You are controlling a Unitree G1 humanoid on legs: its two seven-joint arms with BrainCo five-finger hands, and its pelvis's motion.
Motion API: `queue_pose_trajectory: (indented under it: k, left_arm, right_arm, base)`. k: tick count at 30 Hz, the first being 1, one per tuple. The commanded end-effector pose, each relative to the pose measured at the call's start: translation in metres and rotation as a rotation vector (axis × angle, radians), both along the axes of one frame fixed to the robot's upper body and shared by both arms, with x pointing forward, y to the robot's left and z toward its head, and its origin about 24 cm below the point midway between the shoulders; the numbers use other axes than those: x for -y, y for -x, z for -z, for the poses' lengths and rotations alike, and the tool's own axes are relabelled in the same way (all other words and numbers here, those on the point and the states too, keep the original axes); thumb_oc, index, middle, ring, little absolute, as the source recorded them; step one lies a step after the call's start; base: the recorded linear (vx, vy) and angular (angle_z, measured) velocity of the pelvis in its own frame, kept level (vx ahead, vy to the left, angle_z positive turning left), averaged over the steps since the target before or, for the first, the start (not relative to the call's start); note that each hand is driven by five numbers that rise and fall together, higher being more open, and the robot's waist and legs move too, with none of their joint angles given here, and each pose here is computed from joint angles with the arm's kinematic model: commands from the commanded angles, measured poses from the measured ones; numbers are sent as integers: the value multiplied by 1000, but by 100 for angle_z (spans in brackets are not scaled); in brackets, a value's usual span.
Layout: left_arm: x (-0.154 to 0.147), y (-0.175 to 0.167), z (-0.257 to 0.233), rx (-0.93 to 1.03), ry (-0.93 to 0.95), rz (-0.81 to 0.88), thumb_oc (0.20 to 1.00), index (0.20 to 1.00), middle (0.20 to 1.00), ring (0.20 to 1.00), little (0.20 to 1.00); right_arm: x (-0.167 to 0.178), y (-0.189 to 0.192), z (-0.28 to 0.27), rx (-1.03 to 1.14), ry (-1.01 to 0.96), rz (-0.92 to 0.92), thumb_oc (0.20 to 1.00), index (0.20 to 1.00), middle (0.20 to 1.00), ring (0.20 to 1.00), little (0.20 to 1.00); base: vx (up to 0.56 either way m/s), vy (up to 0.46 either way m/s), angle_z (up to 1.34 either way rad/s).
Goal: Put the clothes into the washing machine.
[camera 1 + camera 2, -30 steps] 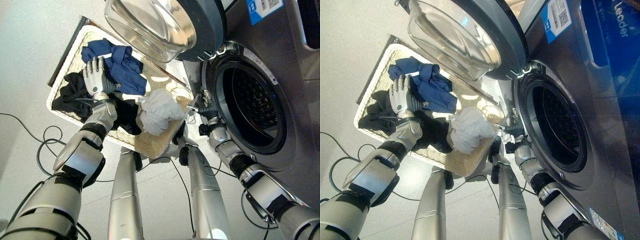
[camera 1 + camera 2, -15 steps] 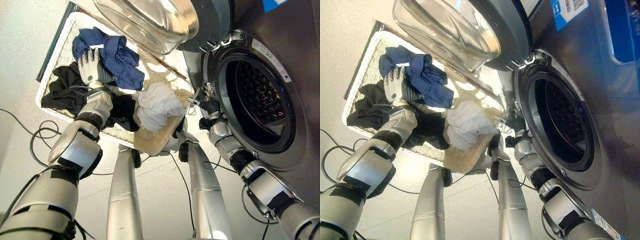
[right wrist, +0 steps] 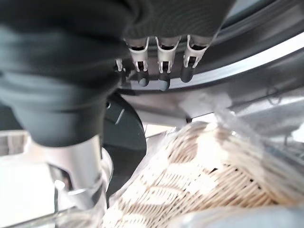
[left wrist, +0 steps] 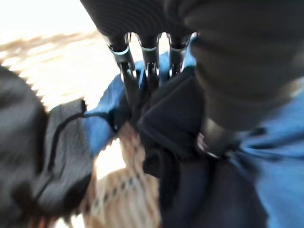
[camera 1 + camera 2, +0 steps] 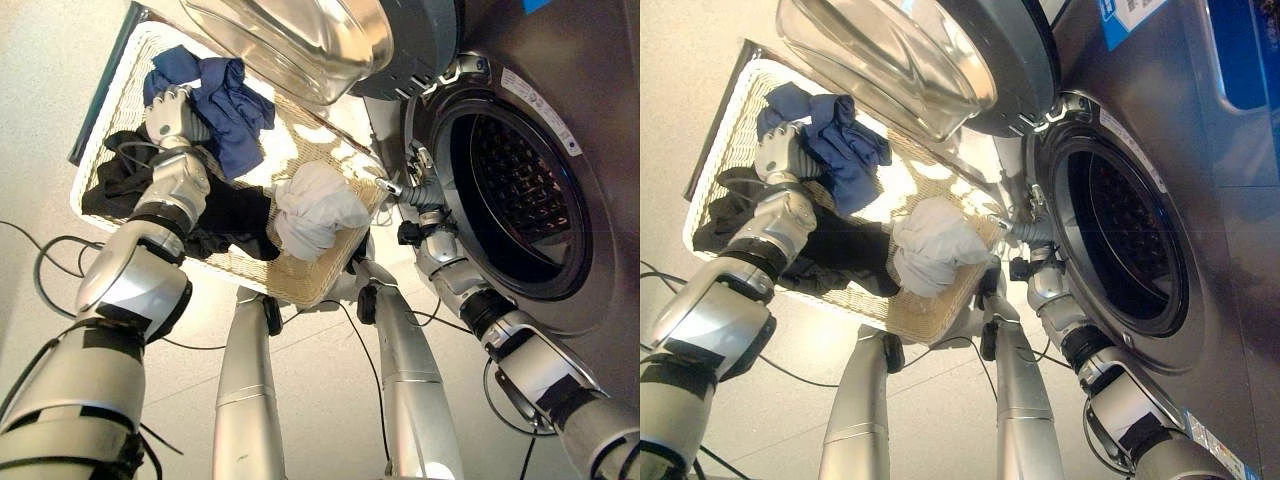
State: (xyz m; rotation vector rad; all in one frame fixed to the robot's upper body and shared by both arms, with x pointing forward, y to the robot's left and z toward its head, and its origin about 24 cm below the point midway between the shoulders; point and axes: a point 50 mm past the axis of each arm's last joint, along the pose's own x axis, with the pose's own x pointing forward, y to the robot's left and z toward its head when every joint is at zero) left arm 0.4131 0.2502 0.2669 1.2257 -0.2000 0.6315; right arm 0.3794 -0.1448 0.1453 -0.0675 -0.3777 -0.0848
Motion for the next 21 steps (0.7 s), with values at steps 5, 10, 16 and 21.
queue_pose_trajectory:
  k: [5, 10, 16, 21]
  left_arm:
    - [13, -5, 57, -193, 99, 37, 200, 200, 200, 200, 200]
    - [6, -1, 64, -131, 163, -12, 200, 200, 200, 200, 200]
    - [0, 6, 73, 19, 212, -19, 200, 200, 200, 200, 200]
    - [1, 12, 79, 135, 238, 30, 200, 200, 200, 200, 200]
  right_arm:
    - [11, 9, -8, 100, -138, 31, 1000, 1000, 1000, 1000, 1000]
    - [11, 11, -4, 99, -158, 45, 1000, 1000, 1000, 1000, 1000]
    - [12, 16, 13, 54, -202, 32, 1000, 1000, 1000, 1000, 1000]
    - [12, 20, 24, 35, -195, 14, 1000, 1000, 1000, 1000, 1000]
  base:
    - [0, 0, 0]
    - [-4, -8, -1]
    - [0, 0, 0]
    - [-5, -13, 3]
